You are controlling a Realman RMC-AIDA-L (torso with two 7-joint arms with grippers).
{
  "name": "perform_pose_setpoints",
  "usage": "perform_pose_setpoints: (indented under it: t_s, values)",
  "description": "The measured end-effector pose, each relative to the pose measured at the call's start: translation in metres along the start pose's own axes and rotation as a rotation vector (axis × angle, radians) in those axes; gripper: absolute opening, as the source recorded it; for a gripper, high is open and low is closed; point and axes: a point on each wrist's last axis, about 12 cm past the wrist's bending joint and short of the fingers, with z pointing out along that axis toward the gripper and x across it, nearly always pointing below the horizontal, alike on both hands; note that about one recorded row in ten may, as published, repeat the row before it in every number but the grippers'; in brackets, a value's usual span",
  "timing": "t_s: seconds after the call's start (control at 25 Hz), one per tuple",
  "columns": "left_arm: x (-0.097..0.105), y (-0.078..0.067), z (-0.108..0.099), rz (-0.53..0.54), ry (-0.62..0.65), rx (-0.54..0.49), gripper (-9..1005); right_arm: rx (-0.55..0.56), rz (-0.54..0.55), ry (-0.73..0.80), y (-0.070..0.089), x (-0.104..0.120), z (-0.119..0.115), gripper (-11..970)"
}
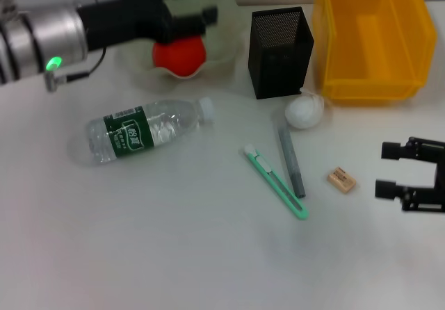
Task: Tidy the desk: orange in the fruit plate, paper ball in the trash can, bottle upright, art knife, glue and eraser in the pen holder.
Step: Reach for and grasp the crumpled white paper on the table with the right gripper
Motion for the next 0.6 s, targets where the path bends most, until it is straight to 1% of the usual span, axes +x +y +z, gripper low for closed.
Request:
perform_pose_setpoints:
  t_s: [0.08,0.12,0.16,0.2,0.24,0.28,0.32,0.4,0.44,0.48,0.52,0.6]
  values:
    - [0.004,-0.014,-0.015,0.019,-0.020,0.101,848,0.020,0.042,0.024,-0.003,-0.012,-0.003,778]
    - [0.005,-0.016,-0.019,0.024,-0.023,0.123,848,0.034,0.060,0.036,-0.003,-0.018,-0.005,778]
    - [0.009,-0.022,-0.028,0.032,-0.018,0.174,848,0.049,0.087,0.052,-0.004,-0.026,-0.007,778]
    - [0.012,-0.026,-0.033,0.039,-0.013,0.209,848,0.058,0.111,0.067,-0.004,-0.032,-0.007,778]
    - [0.012,-0.026,-0.033,0.039,-0.013,0.209,848,0.067,0.139,0.080,-0.005,-0.038,-0.008,778]
    - [0.022,-0.034,-0.047,0.047,0.008,0.266,847,0.078,0.178,0.100,-0.006,-0.046,-0.007,777]
    - [0.022,-0.034,-0.047,0.047,0.008,0.266,847,0.089,0.204,0.114,-0.006,-0.053,-0.007,777]
    - [0.033,-0.039,-0.060,0.037,0.026,0.284,847,0.114,0.268,0.151,-0.008,-0.066,-0.005,777]
    - [0.033,-0.039,-0.060,0.037,0.026,0.284,847,0.134,0.302,0.177,-0.009,-0.073,-0.004,777]
    - [0.033,-0.039,-0.060,0.037,0.026,0.284,847,0.158,0.334,0.217,-0.010,-0.080,-0.002,777]
    - [0.042,-0.043,-0.070,0.024,0.036,0.291,847,0.189,0.368,0.260,-0.012,-0.086,0.001,777]
    - [0.045,-0.045,-0.073,0.020,0.040,0.293,848,0.254,0.429,0.348,-0.016,-0.096,0.008,777]
